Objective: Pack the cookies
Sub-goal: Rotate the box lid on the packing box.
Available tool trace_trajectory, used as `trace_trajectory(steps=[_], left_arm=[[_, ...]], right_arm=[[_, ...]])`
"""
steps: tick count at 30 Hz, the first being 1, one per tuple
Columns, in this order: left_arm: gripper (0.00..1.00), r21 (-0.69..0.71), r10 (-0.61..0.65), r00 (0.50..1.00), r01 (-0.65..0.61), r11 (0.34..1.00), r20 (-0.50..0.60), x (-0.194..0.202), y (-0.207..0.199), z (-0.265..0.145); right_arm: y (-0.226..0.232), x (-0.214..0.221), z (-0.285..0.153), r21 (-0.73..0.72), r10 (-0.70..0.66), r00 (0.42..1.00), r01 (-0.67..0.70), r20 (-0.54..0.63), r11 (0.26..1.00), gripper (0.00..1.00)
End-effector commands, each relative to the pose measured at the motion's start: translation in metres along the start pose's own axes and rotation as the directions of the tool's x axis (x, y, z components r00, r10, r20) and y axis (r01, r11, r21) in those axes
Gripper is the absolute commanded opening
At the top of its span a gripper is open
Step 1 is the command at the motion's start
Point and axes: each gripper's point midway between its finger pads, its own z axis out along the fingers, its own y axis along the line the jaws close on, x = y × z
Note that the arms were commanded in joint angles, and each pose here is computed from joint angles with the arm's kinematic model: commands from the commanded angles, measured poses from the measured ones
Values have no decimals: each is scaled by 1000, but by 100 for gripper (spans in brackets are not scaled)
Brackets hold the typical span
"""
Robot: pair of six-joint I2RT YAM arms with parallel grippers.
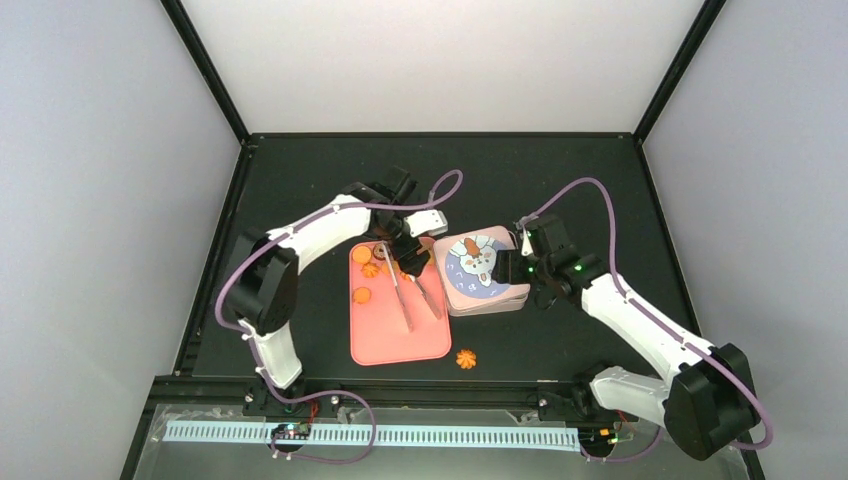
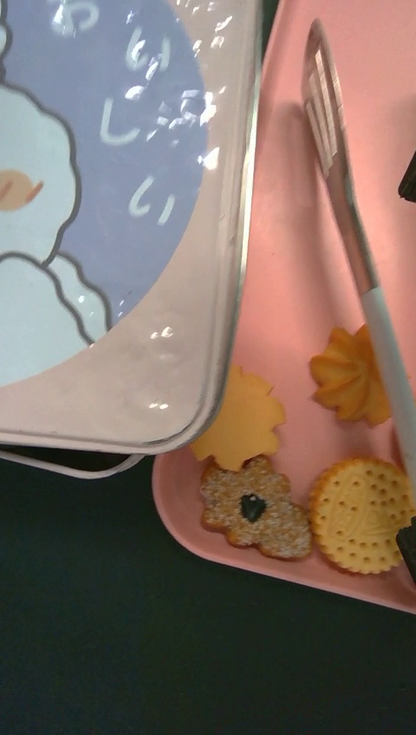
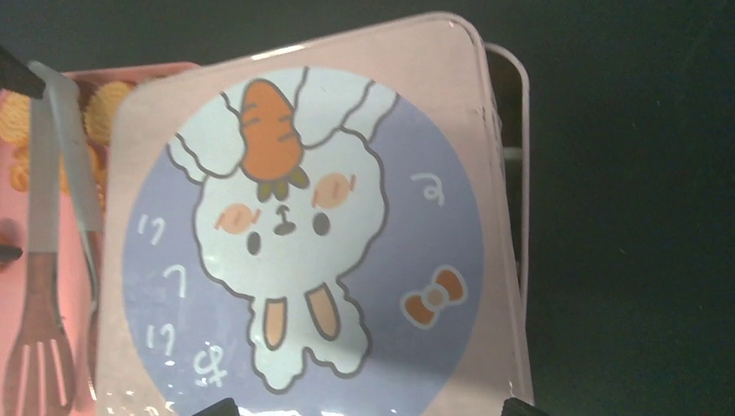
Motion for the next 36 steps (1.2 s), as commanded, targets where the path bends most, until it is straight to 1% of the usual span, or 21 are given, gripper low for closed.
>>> trace_trajectory(steps=[1, 7, 13, 21, 26, 36], left_arm=[[97, -37, 43, 999, -42, 998, 13, -26, 9, 7], [96, -61, 72, 997, -73, 996, -16, -41, 16, 25], [95, -86, 75, 997, -77, 993, -29, -51, 29, 36], [95, -129, 72, 997, -74, 989, -21, -61, 40, 35], [96, -162, 74, 997, -74, 984, -9, -68, 45, 28], [95, -177, 60, 998, -61, 982, -14, -71, 52, 33]], right_arm=[[-13, 8, -1, 53, 22, 1000, -22, -2, 998, 79], [-20, 8, -6, 91, 29, 1000, -30, 10, 995, 78], [-26, 17, -2, 111, 36, 999, -34, -15, 993, 76], [-24, 27, 0, 82, 49, 998, -45, -36, 996, 73], [-15, 30, -3, 30, 65, 997, -64, -35, 998, 71], [-5, 38, -5, -4, 71, 996, -71, -50, 997, 68]])
